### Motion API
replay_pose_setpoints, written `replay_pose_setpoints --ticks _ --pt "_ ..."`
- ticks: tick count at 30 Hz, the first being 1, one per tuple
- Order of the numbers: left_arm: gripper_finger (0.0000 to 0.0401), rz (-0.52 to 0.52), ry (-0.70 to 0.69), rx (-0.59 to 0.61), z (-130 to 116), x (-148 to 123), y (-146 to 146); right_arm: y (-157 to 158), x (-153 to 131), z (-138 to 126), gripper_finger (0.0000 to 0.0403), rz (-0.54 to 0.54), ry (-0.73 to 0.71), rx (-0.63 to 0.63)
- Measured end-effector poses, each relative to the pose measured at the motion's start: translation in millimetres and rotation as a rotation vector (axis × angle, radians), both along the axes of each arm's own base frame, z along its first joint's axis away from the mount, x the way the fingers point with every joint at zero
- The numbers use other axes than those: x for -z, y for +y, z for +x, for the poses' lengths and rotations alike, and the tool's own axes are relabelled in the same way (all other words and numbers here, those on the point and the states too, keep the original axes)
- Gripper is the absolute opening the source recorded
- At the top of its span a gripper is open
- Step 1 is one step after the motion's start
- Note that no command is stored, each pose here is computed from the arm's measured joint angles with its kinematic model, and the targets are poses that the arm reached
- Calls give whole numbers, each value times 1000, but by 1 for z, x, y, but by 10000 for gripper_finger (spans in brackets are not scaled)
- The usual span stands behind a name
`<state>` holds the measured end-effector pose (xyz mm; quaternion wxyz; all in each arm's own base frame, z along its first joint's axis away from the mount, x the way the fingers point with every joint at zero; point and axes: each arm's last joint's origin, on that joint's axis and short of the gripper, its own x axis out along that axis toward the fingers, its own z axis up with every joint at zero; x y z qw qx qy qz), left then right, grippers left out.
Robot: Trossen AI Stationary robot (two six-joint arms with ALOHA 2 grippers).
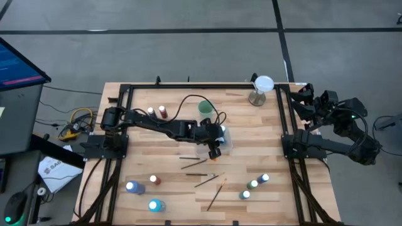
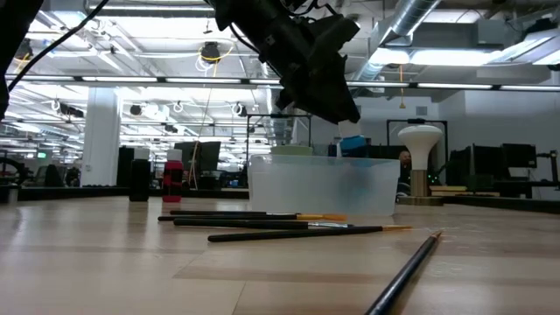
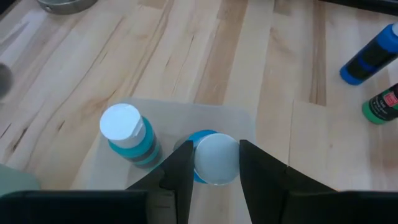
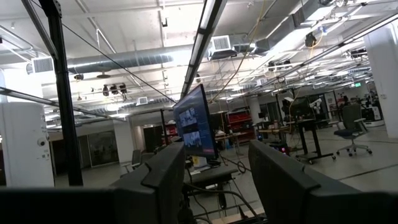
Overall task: Pick & Place Paint Supplies
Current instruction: Put the blue paint bottle into the transparent bin
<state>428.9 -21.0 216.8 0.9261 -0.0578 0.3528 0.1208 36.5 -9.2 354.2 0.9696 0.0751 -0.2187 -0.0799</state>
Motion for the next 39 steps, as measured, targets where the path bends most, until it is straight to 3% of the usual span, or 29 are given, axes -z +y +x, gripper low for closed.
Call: replay_pose_setpoints --ticks 39 --pt "123 2 2 -14 3 7 4 0 0 0 172 0 0 0"
